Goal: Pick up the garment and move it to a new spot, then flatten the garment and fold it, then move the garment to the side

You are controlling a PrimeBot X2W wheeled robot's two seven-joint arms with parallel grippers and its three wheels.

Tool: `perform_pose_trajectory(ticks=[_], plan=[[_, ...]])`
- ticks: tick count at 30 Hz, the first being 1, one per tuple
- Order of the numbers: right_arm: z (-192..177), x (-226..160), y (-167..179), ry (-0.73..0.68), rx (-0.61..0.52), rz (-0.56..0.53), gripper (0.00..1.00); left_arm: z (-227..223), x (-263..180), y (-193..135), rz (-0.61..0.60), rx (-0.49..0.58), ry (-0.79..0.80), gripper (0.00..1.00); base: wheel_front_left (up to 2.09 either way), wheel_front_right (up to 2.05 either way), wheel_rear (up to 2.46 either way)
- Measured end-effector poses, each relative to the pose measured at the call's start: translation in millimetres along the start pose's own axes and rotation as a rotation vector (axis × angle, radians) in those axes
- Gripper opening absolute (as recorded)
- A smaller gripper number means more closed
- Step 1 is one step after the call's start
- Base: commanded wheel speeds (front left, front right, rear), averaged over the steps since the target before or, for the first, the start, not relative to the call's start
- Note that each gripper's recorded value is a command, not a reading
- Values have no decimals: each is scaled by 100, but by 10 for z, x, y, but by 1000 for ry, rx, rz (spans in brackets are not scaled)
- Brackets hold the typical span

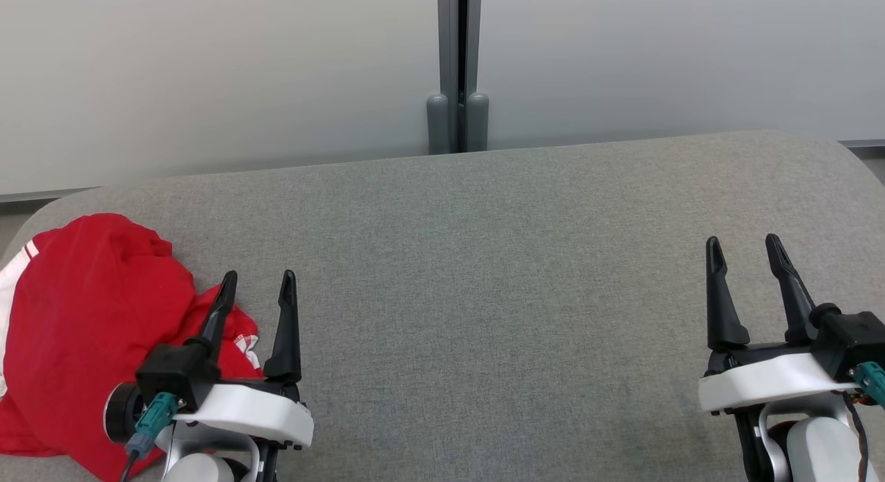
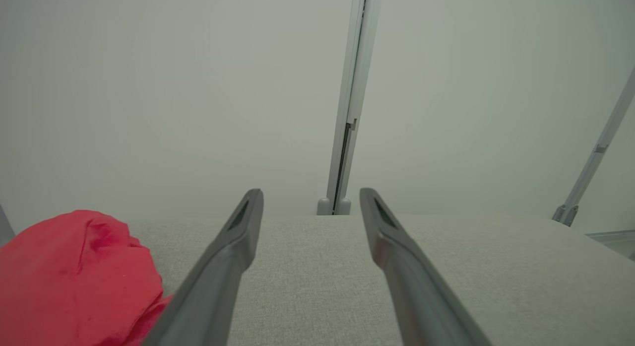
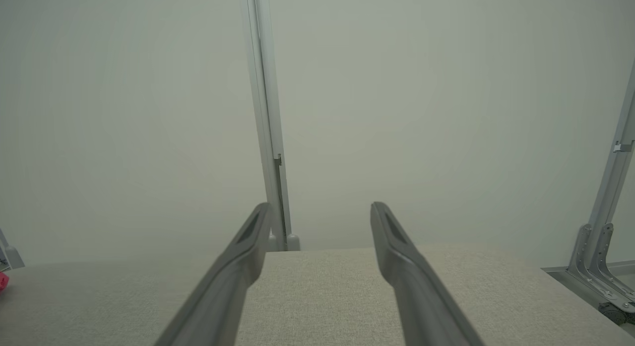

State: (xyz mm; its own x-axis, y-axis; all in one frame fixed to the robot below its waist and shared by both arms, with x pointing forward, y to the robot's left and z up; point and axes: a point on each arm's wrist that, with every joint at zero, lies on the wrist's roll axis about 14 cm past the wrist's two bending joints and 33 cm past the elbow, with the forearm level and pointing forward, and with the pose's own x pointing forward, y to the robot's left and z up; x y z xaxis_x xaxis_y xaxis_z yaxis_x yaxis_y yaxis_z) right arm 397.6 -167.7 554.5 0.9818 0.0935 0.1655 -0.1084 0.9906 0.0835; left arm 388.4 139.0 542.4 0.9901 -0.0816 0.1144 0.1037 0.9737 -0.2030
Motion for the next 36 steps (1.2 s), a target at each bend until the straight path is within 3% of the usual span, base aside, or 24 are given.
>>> perform_pose_trajectory(ticks=[13, 19, 23, 26, 36], plan=[[-37, 6, 20, 2, -107, 19, 100, -128, -36, 9, 14, 97, 20, 100, 0, 0, 0], [-84, 3, 43, 6, -59, 21, 100, -100, -31, -1, 21, 127, 0, 100, 0, 0, 0], [-135, -5, 59, 14, -10, 20, 100, -86, -29, 97, 74, 18, -9, 100, 0, 0, 0], [-142, -3, 33, 9, 43, 5, 100, -148, -53, 145, 83, -7, 5, 100, 0, 0, 0], [-253, -13, 6, 37, 42, -3, 100, -366, -119, 126, 48, 44, 60, 100, 0, 0, 0]])
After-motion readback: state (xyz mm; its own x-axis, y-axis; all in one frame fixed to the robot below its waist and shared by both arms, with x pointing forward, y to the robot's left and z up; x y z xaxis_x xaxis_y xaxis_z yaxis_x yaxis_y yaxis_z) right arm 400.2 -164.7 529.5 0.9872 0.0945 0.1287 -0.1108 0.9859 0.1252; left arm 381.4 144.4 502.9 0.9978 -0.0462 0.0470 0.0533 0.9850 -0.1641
